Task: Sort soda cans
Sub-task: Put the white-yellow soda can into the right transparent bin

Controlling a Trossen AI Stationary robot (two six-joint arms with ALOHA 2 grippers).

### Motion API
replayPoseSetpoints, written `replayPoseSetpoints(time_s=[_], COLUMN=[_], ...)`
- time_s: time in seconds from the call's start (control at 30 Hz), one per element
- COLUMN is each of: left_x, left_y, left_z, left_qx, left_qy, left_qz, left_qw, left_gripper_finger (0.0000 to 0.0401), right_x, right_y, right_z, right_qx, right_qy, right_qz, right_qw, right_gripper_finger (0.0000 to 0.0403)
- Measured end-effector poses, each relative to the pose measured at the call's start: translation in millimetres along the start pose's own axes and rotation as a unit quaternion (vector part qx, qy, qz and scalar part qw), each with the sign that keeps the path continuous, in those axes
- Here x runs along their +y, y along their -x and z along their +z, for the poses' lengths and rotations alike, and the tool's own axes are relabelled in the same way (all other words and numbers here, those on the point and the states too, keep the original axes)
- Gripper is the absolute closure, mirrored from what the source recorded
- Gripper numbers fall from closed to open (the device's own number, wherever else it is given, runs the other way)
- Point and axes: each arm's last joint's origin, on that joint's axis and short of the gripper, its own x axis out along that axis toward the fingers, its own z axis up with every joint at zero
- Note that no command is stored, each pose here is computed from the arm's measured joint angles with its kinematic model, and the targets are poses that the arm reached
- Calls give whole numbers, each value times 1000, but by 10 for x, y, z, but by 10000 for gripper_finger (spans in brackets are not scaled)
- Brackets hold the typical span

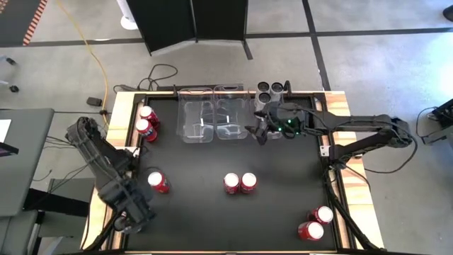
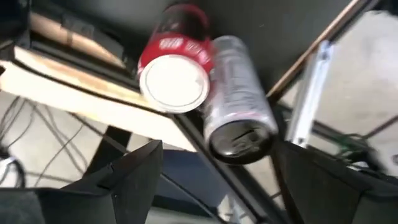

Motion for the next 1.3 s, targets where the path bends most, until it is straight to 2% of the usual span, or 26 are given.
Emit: replayPoseSetpoints(time_s=[0.17, 0.4, 0.57, 0.67, 0.87, 1.1, 1.3], left_x=[6, -117, -128, -119, -127, -175, -177], left_y=[-105, -110, -155, -194, -238, -294, -322], left_z=[-16, -22, -122, -208, -320, -456, -513], left_qx=[3, 17, -3, -33, -37, -68, -103], left_qy=[21, 45, 30, 12, 3, -23, -4], left_qz=[17, -43, -30, -12, -6, -22, -23], left_qw=[1000, 998, 999, 999, 999, 997, 994], left_gripper_finger=[90, 88, 76, 64, 48, 45, 45], right_x=[40, 48, 88, 139, 234, 266, 265], right_y=[12, 14, 25, 39, 75, 90, 90], right_z=[-14, -18, -32, -43, -82, -96, -95], right_qx=[-3, -3, -1, -2, -11, -18, -19], right_qy=[-39, -99, -126, -127, -128, -129, -129], right_qz=[-5, -4, 3, 12, 1, -9, -10], right_qw=[999, 995, 992, 992, 992, 991, 991], right_gripper_finger=[10, 10, 10, 10, 10, 10, 10])
